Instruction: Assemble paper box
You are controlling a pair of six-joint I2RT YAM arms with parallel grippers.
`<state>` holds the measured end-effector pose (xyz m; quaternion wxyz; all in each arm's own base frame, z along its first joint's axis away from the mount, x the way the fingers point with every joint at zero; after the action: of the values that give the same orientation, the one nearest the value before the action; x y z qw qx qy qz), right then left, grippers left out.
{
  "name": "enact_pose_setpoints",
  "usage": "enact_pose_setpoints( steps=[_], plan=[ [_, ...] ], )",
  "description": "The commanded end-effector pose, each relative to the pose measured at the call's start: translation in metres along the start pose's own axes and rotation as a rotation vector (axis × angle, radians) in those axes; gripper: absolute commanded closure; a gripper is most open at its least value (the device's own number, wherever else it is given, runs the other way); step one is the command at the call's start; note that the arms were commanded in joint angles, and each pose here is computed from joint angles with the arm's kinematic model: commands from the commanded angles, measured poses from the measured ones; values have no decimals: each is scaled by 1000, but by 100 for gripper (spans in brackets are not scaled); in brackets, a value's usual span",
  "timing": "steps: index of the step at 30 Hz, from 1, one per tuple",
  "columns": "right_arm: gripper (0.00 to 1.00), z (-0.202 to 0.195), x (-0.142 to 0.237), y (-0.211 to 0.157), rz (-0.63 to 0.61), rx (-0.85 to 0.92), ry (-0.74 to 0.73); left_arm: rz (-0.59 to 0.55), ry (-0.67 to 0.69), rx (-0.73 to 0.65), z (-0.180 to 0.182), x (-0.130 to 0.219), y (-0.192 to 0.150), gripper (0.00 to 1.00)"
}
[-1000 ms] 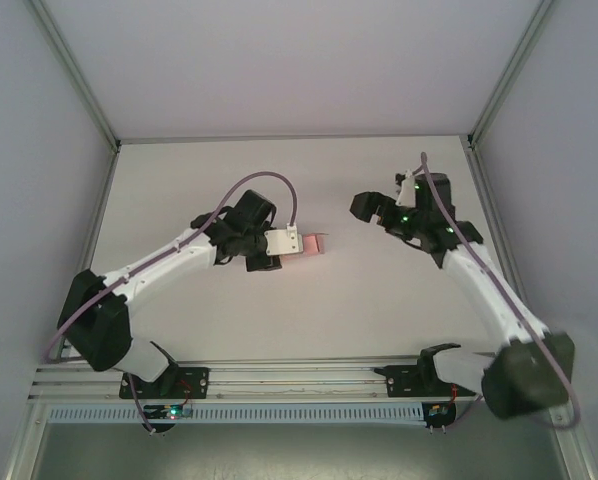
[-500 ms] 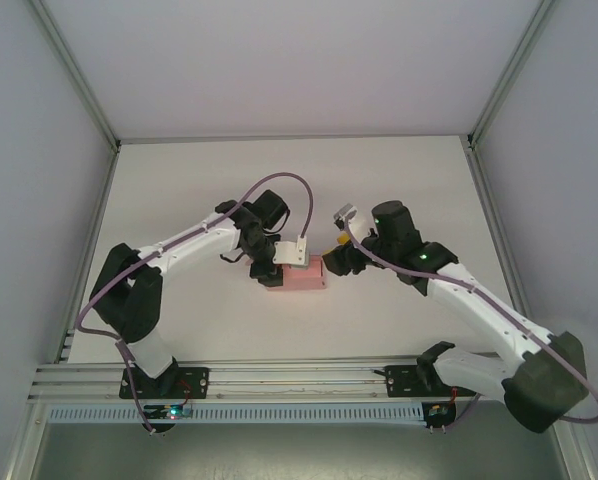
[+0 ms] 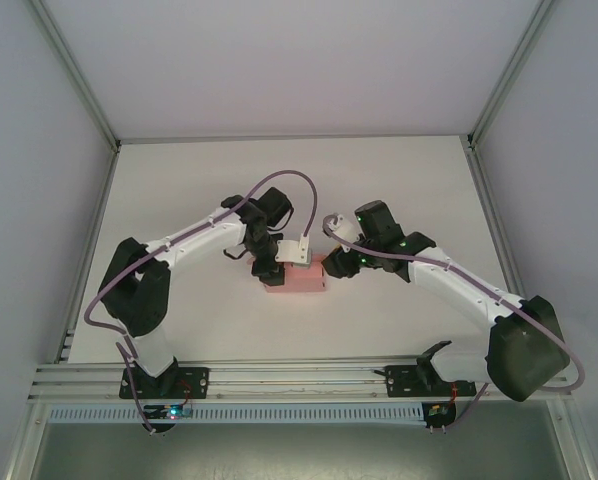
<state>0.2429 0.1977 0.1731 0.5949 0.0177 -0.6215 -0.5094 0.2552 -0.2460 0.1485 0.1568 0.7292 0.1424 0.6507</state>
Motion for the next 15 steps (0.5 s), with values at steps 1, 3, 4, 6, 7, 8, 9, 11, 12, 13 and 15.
enact_pose_setpoints(
  steps=[1, 3, 4, 6, 7, 8, 9, 11, 12, 13, 15],
  plan=[
    [61, 1, 7, 15, -24, 40, -29, 49, -35, -17, -5, -1, -2, 55],
    [60, -1, 9, 16, -23, 45, -50, 50, -38, -23, -6, -2, 0, 55],
    [60, -1, 9, 16, -24, 46, -55, 52, -40, -26, -7, -2, -1, 55],
    [58, -1, 10, 17, -27, 63, -53, 56, -40, -33, -7, -4, 0, 56],
    [58, -1, 10, 18, -31, 71, -55, 60, -42, -33, -8, -4, 0, 56],
    [58, -1, 10, 18, -32, 81, -57, 63, -43, -35, -8, -5, 0, 55],
    [59, -2, 9, 18, -30, 86, -57, 67, -40, -37, -8, -5, 0, 56],
    [65, -1, 9, 19, -29, 90, -46, 71, -40, -34, -7, -7, 0, 56],
    [70, 1, 9, 19, -24, 94, -32, 72, -40, -33, -7, -7, 0, 55],
    [73, 2, 9, 18, -20, 91, -24, 72, -39, -32, -6, -7, 0, 55],
    [81, 6, 8, 16, -3, 91, -10, 73, -37, -32, -6, -7, 1, 56]
  ],
)
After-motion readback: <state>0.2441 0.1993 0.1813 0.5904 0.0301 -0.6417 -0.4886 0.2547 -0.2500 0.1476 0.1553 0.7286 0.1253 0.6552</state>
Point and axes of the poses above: each hand's point on the last joint's axis, 136 mm out from that joint toward the fingers, its own x axis back along the fingers, its own z axis along the line the jaws close on, y = z × x, the point moved 5 cm from there along x, back along the fingers
